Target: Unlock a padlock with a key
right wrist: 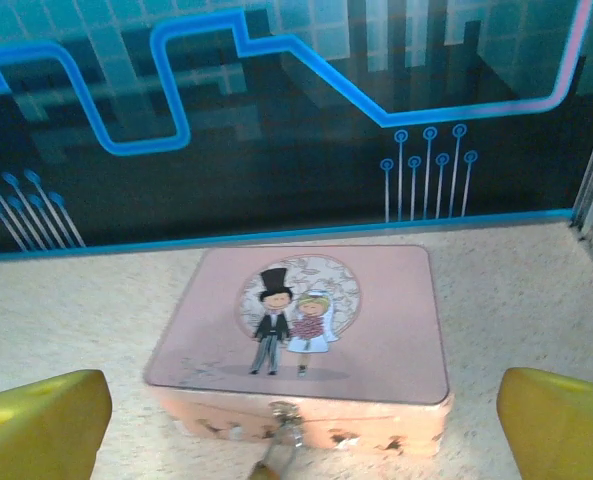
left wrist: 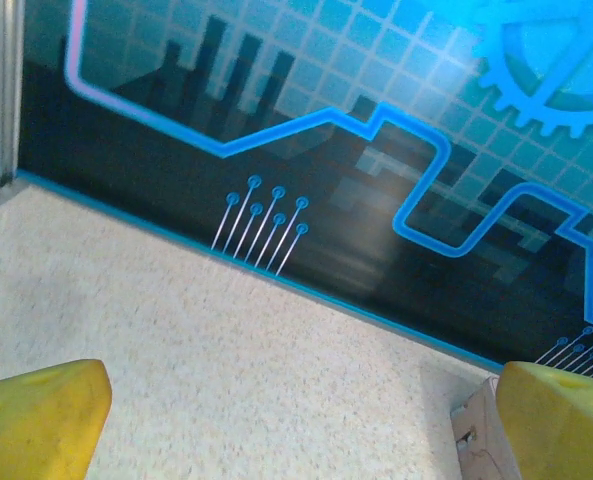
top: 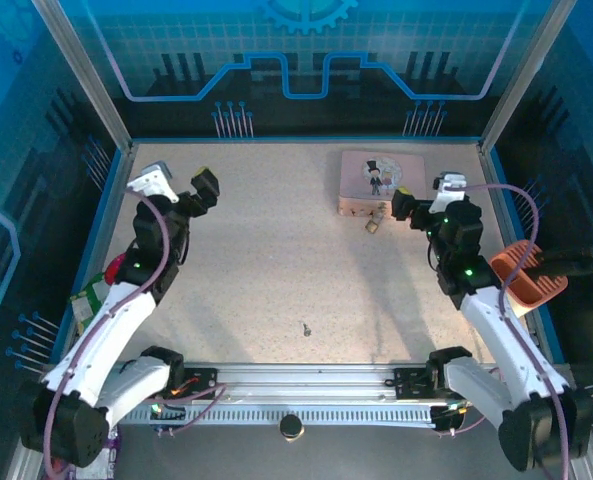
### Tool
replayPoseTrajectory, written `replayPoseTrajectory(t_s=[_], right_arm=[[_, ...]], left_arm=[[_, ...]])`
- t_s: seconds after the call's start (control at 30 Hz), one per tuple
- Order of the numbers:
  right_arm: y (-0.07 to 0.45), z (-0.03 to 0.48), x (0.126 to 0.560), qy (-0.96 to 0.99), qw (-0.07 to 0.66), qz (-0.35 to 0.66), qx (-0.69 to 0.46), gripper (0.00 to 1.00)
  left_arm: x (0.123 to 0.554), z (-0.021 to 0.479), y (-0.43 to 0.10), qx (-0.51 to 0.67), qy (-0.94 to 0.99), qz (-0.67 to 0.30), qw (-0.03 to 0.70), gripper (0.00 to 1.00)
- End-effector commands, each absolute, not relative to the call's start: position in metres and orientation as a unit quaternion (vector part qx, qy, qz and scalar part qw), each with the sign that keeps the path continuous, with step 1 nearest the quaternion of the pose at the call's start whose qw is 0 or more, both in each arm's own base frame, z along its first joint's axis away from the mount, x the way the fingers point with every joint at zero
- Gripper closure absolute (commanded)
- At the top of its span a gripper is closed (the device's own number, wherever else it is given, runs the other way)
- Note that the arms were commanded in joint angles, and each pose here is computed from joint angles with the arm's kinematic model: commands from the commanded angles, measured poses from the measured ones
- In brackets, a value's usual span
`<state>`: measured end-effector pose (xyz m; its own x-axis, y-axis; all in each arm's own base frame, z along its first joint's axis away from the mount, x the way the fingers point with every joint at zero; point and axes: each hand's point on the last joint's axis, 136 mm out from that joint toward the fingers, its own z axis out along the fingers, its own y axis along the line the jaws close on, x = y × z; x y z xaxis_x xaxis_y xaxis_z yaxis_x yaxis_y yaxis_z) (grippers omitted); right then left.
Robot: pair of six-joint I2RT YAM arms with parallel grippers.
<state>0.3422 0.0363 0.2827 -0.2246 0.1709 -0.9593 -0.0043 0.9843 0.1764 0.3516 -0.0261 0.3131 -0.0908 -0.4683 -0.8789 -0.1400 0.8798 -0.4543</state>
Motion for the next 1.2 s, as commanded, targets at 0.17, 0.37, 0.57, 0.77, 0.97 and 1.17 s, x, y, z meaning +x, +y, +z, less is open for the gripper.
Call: replayPoseTrajectory(t_s=[0.17, 0.37, 0.57, 0.77, 0.97, 1.17], right_arm=[[0.043, 0.270, 0.293, 0.815, 0.543, 0.182, 0.091, 0.00], [0.084, 0.261, 0.275, 0.861, 0.465, 0.203, 0.025, 0.00], [0.144, 0.242, 0.239, 0.900, 0.393, 0.181, -0.055, 0.02], [0.205, 0.187, 0.200, 0.935, 0.295, 0.188, -0.063, 0.08], [0.251, 0.128, 0.162, 0.963, 0.202, 0.168, -0.066, 0.19], [0.272, 0.083, 0.135, 0.981, 0.117, 0.146, -0.055, 0.26]], left_arm=[[0.317, 0.257, -0.047, -0.228, 0.793, -0.248, 0.508, 0.01], [0.303, 0.244, -0.100, -0.143, 0.843, -0.304, 0.419, 0.01], [0.266, 0.233, -0.108, -0.100, 0.876, -0.266, 0.390, 0.01], [0.246, 0.235, -0.090, -0.089, 0.884, -0.223, 0.402, 0.01], [0.243, 0.251, -0.071, -0.103, 0.868, -0.188, 0.448, 0.01], [0.238, 0.247, -0.060, -0.142, 0.858, -0.184, 0.458, 0.01]])
